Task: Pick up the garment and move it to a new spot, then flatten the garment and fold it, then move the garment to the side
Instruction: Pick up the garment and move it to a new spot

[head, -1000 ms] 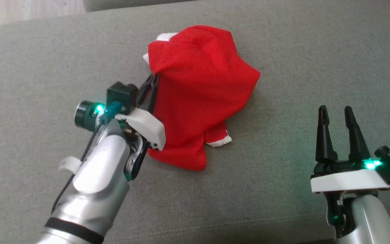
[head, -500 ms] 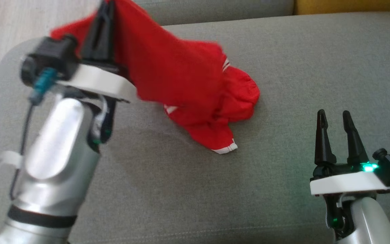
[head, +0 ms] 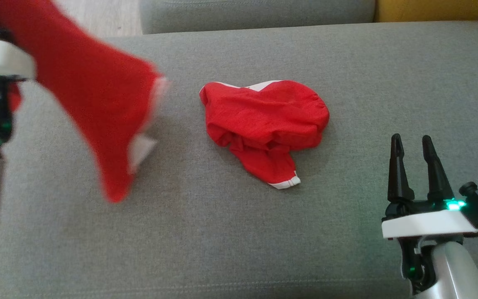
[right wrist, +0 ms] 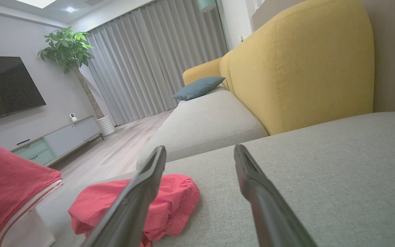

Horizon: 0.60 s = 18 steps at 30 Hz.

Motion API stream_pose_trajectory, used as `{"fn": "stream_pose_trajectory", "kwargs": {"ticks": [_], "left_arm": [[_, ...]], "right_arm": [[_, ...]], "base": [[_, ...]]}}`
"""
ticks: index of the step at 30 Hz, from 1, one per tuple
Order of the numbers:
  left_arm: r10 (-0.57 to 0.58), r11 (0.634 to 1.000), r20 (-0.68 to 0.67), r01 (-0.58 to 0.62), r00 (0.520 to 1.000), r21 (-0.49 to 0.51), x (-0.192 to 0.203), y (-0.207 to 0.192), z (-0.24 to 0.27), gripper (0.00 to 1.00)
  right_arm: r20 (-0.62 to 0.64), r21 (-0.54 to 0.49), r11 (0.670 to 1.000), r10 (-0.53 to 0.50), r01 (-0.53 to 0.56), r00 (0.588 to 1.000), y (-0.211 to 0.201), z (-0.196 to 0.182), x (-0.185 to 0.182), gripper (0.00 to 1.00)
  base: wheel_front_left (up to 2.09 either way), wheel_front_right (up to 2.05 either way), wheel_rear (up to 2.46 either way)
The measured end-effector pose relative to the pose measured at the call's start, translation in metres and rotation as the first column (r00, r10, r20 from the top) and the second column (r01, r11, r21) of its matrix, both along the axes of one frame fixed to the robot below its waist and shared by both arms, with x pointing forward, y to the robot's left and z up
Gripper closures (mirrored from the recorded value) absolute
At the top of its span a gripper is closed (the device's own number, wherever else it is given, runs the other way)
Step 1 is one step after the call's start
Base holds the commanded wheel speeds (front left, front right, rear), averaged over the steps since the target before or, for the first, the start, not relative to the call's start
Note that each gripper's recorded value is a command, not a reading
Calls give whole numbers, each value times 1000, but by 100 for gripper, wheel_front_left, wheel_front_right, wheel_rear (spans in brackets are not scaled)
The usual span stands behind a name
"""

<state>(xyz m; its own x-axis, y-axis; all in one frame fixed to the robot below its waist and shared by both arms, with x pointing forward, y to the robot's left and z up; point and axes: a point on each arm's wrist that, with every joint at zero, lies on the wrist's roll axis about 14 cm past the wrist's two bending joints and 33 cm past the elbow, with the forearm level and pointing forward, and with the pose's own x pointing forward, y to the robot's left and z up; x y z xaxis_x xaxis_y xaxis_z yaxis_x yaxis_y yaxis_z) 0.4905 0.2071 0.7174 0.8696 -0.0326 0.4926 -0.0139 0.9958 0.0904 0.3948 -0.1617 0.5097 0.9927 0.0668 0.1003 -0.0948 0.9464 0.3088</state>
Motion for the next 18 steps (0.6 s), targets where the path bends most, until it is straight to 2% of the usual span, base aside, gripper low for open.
{"fn": "stream_pose_trajectory", "kwargs": {"ticks": [6, 11, 15, 16, 18], "left_arm": [[116, 992, -78, -112, 990, 52, 0, 48, -23, 100], [131, 990, -214, -117, 968, 76, 4, 54, -76, 100], [110, 993, -373, -90, 921, 70, 6, 44, -136, 100], [110, 993, -373, -90, 921, 70, 6, 44, -136, 100], [117, 993, -459, -102, 881, 58, 5, 46, -169, 100]], "right_arm": [[-11, 0, 1000, 7, -7, 1000, 2, -4, 3, 0], [-22, -9, 1000, 8, -8, 1000, 2, -9, 5, 0], [-36, -11, 1000, -3, 2, 999, -1, -13, 4, 0], [-36, -11, 1000, -3, 2, 999, -1, -13, 4, 0], [-42, -12, 1000, -10, 10, 999, -4, -15, 3, 0]], "base": [[0, 0, 0], [0, 0, 0], [0, 0, 0], [0, 0, 0], [0, 0, 0]]}}
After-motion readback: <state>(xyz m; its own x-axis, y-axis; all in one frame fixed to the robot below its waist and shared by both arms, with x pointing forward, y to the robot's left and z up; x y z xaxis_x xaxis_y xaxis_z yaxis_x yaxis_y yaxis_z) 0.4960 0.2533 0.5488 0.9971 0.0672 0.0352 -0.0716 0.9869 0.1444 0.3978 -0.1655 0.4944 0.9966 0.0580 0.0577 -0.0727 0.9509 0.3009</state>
